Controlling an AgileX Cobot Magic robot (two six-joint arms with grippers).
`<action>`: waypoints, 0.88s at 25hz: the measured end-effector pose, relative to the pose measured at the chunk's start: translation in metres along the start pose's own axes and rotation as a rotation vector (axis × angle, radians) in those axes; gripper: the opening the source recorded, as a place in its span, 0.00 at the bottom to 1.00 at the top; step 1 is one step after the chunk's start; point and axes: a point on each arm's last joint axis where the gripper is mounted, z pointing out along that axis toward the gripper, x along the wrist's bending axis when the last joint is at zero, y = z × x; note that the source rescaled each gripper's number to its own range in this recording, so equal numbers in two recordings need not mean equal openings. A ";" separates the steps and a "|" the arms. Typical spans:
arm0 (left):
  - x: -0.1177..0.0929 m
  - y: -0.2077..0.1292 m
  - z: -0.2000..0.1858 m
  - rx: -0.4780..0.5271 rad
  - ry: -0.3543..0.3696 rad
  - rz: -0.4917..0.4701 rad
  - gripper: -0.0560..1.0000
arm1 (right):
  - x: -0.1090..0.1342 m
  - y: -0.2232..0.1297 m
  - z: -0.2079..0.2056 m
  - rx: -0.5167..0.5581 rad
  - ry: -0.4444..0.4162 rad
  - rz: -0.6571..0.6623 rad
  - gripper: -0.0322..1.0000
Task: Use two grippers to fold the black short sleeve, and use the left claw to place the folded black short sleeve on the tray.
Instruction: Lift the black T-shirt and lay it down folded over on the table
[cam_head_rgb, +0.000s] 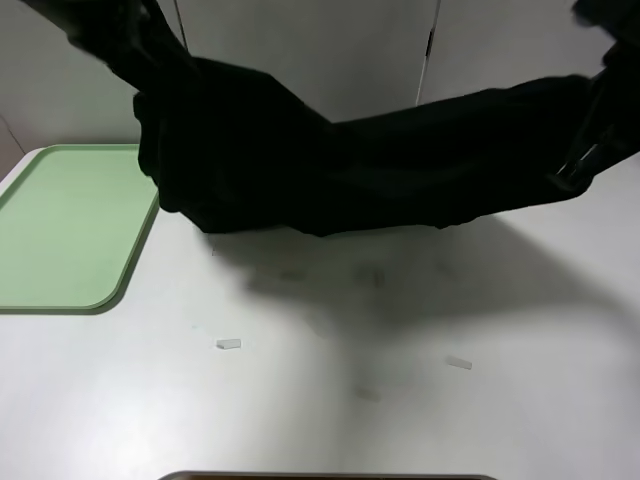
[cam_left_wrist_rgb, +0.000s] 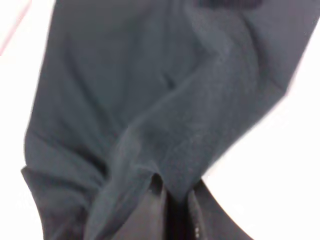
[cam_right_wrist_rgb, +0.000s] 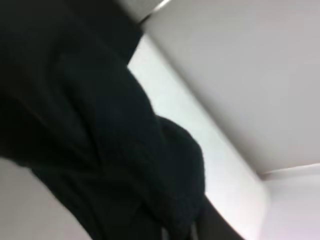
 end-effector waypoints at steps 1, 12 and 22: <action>-0.008 0.004 -0.017 -0.041 0.022 0.024 0.06 | -0.012 -0.001 -0.022 -0.054 -0.060 0.006 0.03; -0.070 -0.001 -0.167 -0.421 0.304 0.145 0.06 | -0.070 0.003 -0.139 -0.405 -0.357 0.021 0.03; -0.009 -0.003 -0.079 -0.018 0.345 0.096 0.06 | -0.064 0.054 -0.041 -0.185 -0.240 -0.107 0.03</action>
